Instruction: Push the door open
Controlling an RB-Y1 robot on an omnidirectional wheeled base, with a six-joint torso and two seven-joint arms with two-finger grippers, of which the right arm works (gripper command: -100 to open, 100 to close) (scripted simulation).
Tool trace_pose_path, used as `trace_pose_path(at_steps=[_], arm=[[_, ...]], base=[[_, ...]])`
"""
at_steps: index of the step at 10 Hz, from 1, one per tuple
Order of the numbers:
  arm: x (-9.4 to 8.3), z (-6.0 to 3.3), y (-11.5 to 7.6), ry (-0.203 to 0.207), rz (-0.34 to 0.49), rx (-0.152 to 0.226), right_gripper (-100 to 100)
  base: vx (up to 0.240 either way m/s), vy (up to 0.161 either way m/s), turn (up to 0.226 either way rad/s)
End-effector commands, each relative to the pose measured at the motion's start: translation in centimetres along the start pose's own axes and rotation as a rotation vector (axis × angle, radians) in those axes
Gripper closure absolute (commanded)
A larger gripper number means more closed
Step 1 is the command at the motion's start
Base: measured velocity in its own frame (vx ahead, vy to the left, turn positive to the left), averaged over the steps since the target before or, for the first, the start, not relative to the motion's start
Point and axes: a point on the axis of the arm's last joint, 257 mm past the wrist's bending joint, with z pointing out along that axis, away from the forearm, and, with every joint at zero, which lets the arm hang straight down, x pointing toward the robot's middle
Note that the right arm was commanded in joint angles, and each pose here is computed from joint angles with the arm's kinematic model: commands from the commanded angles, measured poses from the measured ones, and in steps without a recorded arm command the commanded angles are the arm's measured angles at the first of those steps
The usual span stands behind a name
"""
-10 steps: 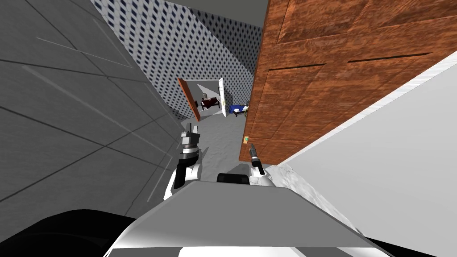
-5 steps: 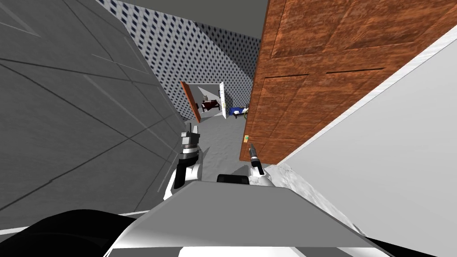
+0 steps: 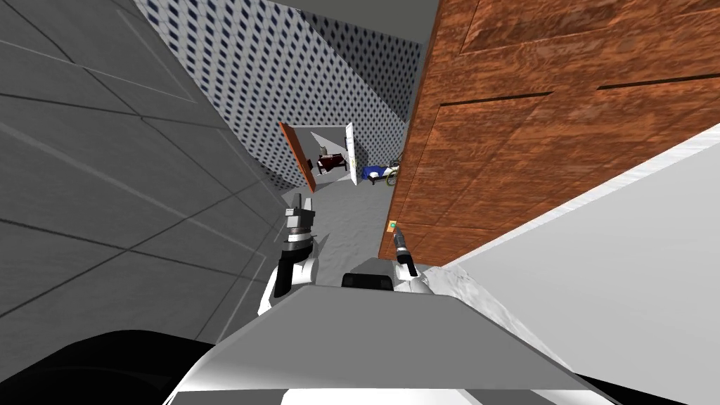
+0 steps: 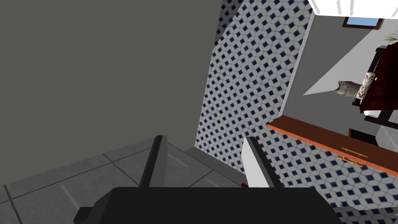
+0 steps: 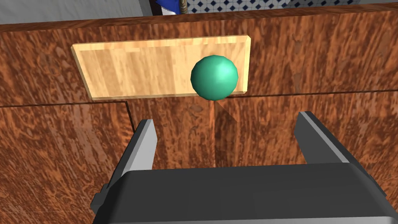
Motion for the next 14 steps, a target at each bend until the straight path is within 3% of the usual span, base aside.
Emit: trace_pose_path(at_steps=[1,4,5,10,14], arm=[[-0.1,-0.18,0.0,-0.006,0.003,-0.004,-100],[0.0,-0.29,0.0,-0.009,0.008,-0.005,-100],[0.0,-0.29,0.0,-0.009,0.008,-0.005,100],[0.0,-0.29,0.0,-0.009,0.008,-0.005,100],[-2.6,-0.33,-0.2,-0.058,-0.004,0.001,100]], base=[[0.243,-0.004,0.04],[0.186,0.003,0.019],[-0.017,0.008,0.006],[-0.014,0.001,0.002],[0.15,0.037,-0.035]])
